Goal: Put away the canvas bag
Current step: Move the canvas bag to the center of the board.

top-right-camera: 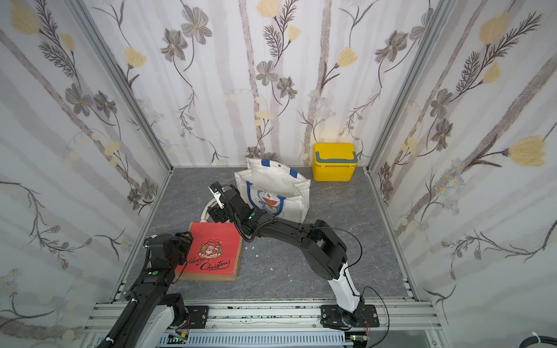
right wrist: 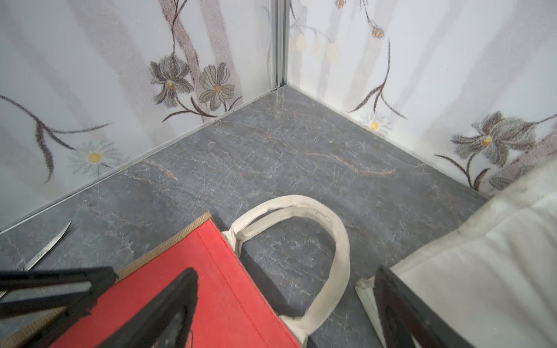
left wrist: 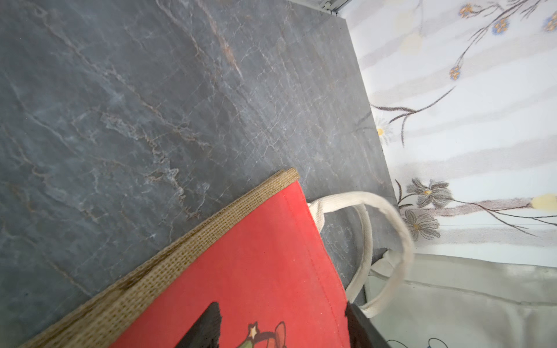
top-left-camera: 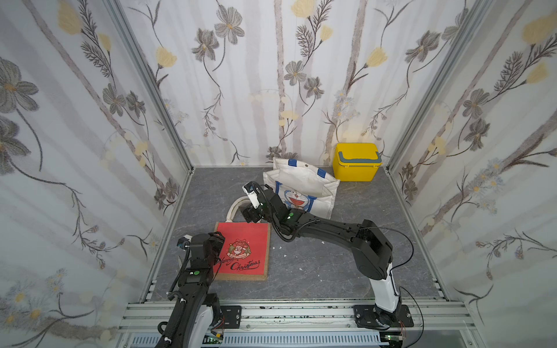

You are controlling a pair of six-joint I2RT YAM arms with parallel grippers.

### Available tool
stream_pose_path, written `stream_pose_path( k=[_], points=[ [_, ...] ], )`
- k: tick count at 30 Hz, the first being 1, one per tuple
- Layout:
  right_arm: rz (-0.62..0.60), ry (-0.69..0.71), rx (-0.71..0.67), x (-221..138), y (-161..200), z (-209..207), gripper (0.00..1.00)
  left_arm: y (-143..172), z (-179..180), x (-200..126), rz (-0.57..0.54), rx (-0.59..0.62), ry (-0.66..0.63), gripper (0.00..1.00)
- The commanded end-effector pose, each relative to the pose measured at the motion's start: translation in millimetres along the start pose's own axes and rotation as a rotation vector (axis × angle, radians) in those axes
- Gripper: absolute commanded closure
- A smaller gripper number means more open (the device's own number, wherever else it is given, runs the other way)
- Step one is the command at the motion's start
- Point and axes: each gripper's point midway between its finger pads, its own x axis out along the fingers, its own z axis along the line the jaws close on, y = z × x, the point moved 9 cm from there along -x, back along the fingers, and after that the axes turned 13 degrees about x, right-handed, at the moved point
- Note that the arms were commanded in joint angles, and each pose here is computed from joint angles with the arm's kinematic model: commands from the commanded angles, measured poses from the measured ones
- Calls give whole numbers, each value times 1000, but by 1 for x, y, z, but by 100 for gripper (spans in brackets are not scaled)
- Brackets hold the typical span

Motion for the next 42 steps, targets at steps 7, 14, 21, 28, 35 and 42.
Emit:
stream_pose_path(
  k=[7,14,21,28,35,42],
  points=[
    [159,-19,87,-46,66,16,6,-11,10,-9,-33,54,-250,20],
    [293,23,41,-68,144,26,25,9,21,-1,80,-2,-236,31],
    [344,2,15,-77,185,35,54,31,36,9,172,-60,-259,44],
    [378,41,4,-60,211,27,65,39,44,26,193,-87,-296,52],
    [360,132,-11,-35,209,21,69,32,38,47,170,-105,-311,65],
    [322,129,30,-4,185,4,72,11,22,72,118,-114,-312,68]
  ],
)
